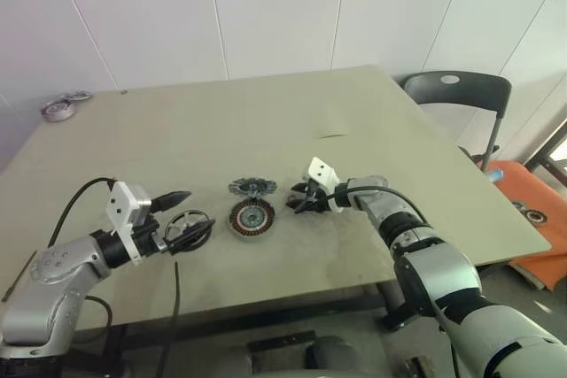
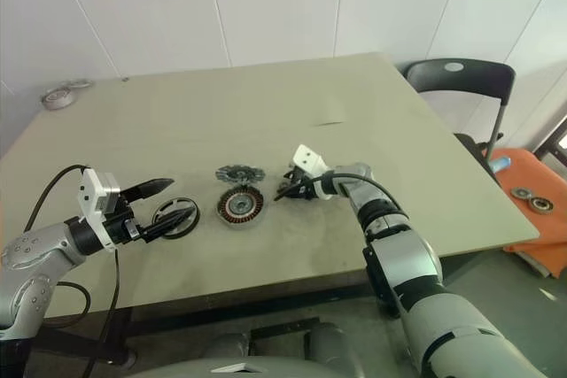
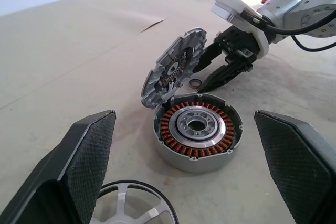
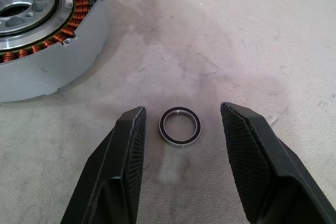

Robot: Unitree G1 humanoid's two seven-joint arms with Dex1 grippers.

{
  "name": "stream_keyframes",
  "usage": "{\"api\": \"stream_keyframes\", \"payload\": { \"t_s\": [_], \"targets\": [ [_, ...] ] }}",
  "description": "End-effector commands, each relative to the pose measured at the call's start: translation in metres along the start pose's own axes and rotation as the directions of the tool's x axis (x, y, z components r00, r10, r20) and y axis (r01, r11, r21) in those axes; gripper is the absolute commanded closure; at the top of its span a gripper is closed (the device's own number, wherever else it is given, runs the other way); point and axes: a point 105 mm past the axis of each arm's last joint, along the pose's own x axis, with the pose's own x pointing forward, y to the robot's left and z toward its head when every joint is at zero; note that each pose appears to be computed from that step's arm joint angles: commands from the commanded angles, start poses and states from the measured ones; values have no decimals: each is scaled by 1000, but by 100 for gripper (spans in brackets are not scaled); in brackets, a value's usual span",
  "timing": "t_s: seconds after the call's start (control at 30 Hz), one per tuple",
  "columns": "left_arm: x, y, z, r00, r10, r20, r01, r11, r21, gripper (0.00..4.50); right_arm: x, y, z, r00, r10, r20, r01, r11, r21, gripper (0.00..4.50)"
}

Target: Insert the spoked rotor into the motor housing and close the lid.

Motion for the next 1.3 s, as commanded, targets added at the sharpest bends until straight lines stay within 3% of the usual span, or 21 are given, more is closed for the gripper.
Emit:
{"api": "stream_keyframes", "payload": {
  "t_s": [0.03,0.27,0.5,0.9,1.3],
  "targets": [
    [-1,2,16,999,8,41,-11,998,64,0,5,7,-6,999,30,-32,-29,999,30,212],
    [-1,3,17,999,16,44,-19,998,68,0,5,10,-10,997,55,-47,-54,998,37,212],
    [-2,3,16,999,21,45,-24,997,68,0,6,12,-10,996,64,-56,-63,998,8,384],
    [-1,4,17,998,22,51,-25,997,70,0,4,10,-10,997,53,-54,-53,999,-2,384],
    [-6,-5,6,1000,-29,2,28,998,48,0,-26,0,28,983,169,64,-163,982,-90,384]
  ]
}}
